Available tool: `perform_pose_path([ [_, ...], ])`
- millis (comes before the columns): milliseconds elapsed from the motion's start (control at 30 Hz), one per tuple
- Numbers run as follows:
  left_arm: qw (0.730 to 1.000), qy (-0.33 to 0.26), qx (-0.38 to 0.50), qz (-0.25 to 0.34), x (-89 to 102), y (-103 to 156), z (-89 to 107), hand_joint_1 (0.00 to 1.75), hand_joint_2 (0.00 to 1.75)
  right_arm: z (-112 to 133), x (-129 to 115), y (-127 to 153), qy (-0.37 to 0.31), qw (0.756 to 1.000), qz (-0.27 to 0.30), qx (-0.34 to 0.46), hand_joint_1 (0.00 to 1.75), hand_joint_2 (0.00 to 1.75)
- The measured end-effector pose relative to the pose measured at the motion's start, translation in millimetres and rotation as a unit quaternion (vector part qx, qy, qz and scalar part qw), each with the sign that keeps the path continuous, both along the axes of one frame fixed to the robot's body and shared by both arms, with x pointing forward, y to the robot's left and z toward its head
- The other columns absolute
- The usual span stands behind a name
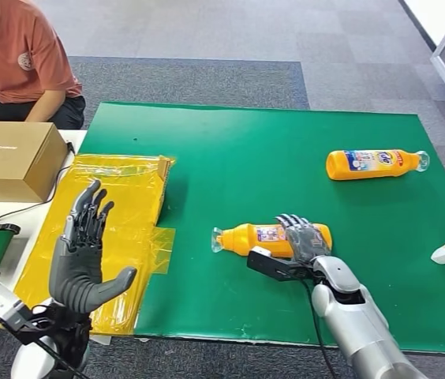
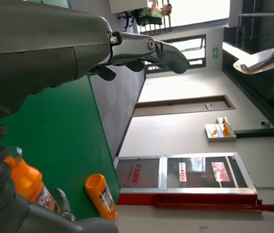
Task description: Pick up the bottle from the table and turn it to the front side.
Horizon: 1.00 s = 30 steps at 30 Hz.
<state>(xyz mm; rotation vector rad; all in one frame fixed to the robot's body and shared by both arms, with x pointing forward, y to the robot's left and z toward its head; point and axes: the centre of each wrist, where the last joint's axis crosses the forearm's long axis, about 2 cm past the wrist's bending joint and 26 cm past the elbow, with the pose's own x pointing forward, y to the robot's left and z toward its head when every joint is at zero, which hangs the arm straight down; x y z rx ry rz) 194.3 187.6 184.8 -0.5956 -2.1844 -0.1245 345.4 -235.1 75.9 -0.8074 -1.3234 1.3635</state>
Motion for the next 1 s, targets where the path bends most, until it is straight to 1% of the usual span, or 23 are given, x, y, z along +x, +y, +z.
perform_pose_path([
  [67,1.0,-0.002,-0.001,-0.002,-0.1,0,0.0,0.0,1.75,3,0,3,0.001,1.0,0.014,0.021,1.75,1.75],
  [233,1.0,-0.008,-0.004,0.0,-1.1,1,-1.1,0.0,1.75,16,-6,10,0.007,0.99,0.038,0.135,1.75,1.75],
  [400,1.0,-0.012,-0.002,0.004,-1.8,2,-2.2,0.0,1.75,35,-13,9,-0.019,0.977,0.06,0.204,1.75,1.75],
  [533,1.0,-0.016,0.0,0.008,-2.1,4,-2.5,0.0,1.75,50,-16,7,-0.036,0.961,0.08,0.264,1.75,1.75],
  [600,1.0,-0.018,0.001,0.009,-2.4,4,-2.9,0.0,1.75,56,-20,7,-0.036,0.947,0.095,0.306,1.75,1.75],
  [633,1.0,-0.019,0.001,0.01,-2.5,5,-3.2,0.0,1.75,59,-22,6,-0.029,0.935,0.105,0.338,1.75,1.75],
  [667,1.0,-0.02,0.001,0.01,-2.5,5,-3.3,0.0,1.75,61,-25,6,-0.017,0.916,0.118,0.384,1.75,1.75],
  [700,1.0,-0.021,-0.001,0.011,-2.5,5,-3.4,0.0,1.75,63,-28,7,-0.003,0.89,0.133,0.436,1.75,1.75],
  [767,1.0,-0.022,-0.01,0.009,-1.7,6,-3.2,0.0,1.75,70,-33,8,0.018,0.827,0.162,0.537,1.75,1.75],
  [800,1.0,-0.019,-0.016,0.006,-0.5,6,-3.0,0.0,1.75,73,-35,10,0.023,0.8,0.174,0.573,1.75,1.75],
  [833,1.0,-0.013,-0.024,0.0,1.3,5,-3.0,0.0,1.75,76,-37,11,0.025,0.78,0.183,0.598,1.75,1.75],
  [867,0.999,-0.005,-0.033,-0.009,3.8,5,-3.2,0.0,1.75,79,-39,14,0.025,0.767,0.19,0.612,1.75,1.75],
  [900,0.999,0.005,-0.041,-0.02,6.7,5,-3.9,0.0,1.75,81,-40,16,0.022,0.76,0.196,0.62,1.75,1.75],
  [1000,0.997,0.029,-0.05,-0.052,17.2,2,-6.6,0.0,1.75,86,-43,25,0.014,0.757,0.206,0.62,1.75,1.75],
])
